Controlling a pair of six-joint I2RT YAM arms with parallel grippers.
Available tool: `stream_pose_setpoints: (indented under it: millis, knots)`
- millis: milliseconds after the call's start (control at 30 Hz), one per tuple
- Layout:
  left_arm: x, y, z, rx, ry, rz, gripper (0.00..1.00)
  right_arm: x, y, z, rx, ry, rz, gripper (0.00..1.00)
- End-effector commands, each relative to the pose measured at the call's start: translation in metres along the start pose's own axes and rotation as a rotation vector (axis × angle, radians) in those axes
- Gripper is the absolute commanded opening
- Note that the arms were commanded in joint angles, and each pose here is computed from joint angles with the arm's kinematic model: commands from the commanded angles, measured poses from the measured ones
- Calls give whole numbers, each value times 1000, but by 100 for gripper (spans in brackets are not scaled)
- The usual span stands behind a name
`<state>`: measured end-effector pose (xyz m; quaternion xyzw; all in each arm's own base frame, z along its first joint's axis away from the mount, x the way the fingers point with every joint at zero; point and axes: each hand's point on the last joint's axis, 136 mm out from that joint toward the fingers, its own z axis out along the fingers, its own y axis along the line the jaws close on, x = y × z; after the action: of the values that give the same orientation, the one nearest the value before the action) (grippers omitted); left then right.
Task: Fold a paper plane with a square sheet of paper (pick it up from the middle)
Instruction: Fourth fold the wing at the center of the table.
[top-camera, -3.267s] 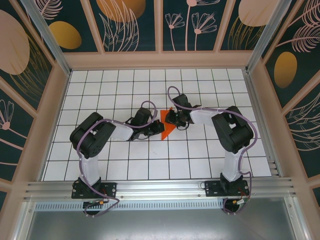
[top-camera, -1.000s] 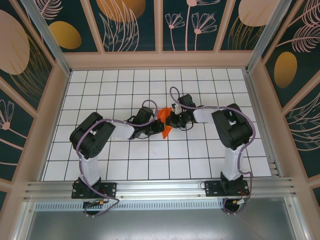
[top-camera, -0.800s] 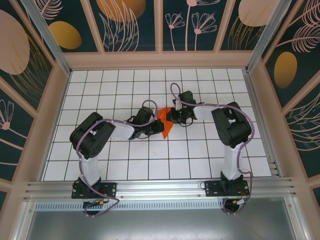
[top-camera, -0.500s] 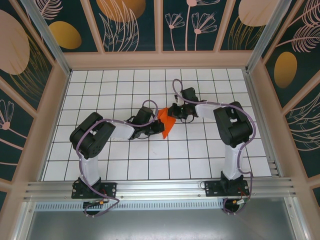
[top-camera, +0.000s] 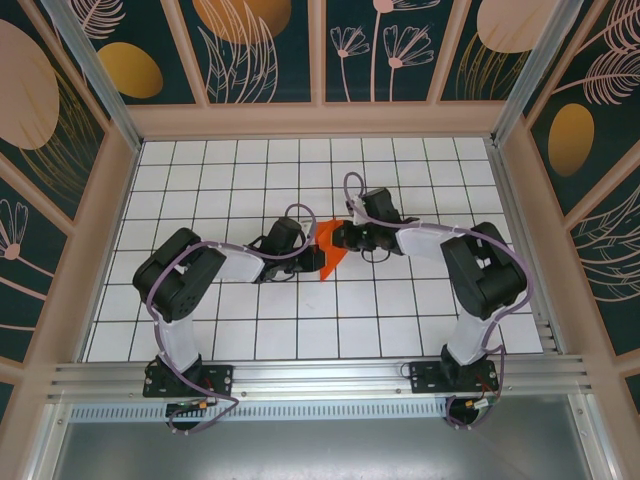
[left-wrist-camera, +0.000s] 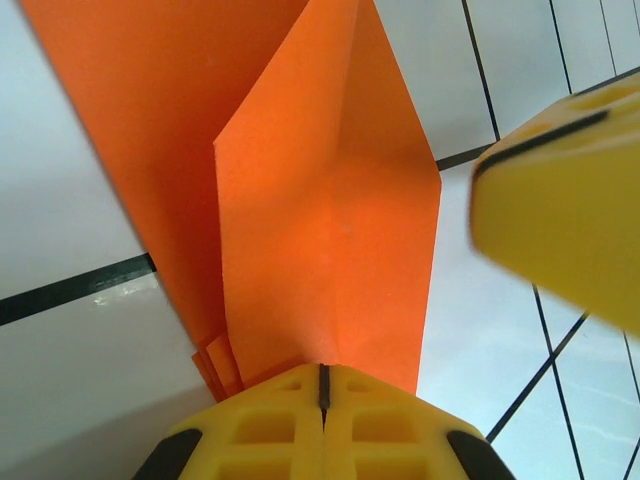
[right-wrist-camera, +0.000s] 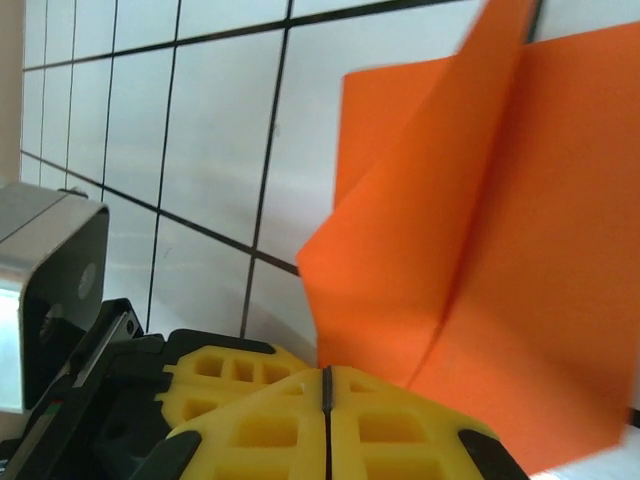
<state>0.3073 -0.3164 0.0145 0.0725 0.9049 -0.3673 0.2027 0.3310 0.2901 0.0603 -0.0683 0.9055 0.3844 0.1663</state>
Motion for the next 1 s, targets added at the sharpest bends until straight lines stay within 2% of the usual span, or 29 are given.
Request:
stream_pose_setpoints:
  millis: [0,300,633,967]
  knots:
    - [72,58,-9,-188,225,-76,0,-5,1,17,-10,-4,-5,9]
    - [74,61,-10,-203,232,-97,0,-15,-18,42,32,15,11,8]
    - [84,65,-12,-212,257,-103,0,-52,-43,39,70,-40,32,8]
    - [84,64,-13,-209,256,-102,0,-77,-71,40,188,-62,51,8]
